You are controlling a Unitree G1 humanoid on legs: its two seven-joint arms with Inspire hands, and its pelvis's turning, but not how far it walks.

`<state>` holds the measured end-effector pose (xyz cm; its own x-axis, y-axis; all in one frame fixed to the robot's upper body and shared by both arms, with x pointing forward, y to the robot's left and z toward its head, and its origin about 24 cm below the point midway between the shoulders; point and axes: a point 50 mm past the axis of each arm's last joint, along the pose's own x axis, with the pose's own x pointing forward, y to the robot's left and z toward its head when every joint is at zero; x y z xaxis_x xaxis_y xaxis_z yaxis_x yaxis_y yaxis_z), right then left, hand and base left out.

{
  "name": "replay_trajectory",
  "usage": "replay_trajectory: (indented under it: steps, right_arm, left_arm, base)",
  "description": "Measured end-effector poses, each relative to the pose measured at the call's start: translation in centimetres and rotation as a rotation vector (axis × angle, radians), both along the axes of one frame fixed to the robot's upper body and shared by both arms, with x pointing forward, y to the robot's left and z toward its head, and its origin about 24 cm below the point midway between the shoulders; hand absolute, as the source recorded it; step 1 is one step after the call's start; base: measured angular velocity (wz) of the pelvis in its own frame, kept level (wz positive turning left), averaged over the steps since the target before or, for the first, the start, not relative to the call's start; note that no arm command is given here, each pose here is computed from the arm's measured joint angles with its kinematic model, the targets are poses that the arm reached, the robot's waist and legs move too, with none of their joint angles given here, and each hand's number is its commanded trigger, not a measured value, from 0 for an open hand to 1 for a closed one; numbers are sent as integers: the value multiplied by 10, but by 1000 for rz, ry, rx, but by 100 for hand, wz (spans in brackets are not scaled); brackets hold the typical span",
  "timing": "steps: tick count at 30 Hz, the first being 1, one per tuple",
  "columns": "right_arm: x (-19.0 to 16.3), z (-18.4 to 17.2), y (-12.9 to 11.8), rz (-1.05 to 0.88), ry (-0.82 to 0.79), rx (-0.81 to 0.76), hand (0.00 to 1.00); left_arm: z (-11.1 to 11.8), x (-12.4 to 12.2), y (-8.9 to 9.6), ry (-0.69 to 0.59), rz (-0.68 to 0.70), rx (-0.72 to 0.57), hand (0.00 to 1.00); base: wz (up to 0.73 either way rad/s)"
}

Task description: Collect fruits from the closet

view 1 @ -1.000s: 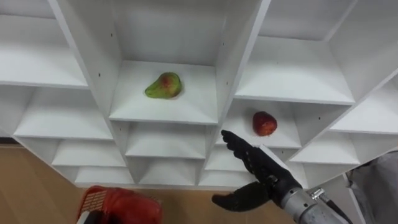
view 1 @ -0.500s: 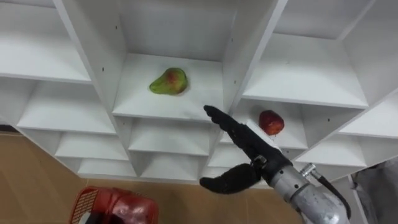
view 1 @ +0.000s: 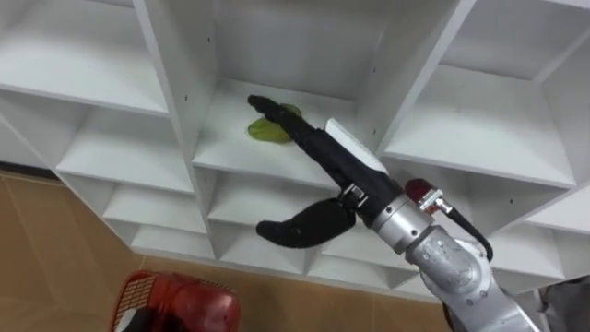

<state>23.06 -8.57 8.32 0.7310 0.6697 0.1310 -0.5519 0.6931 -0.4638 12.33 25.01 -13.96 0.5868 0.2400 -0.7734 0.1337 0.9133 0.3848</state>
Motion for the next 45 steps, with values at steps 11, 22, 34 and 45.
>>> replay_trajectory:
  steps: [11, 22, 34, 45]
  right_arm:
    - [6, 17, 15, 2, -84, 53, 0]
    - [15, 21, 1, -143, -170, 62, 0]
    - [64, 20, -38, -380, -250, -97, 0]
    - [87, -15, -72, -545, -113, -204, 0]
  left_arm:
    - [0, 0, -1, 5, -11, -20, 100]
    - [2, -9, 8, 0, 10, 4, 100]
    - [8, -12, 33, 53, 2, 93, 100]
    - [10, -7, 38, 101, -39, 159, 100]
  base:
    - [7]
    - [12]
    - [4]
    - [14]
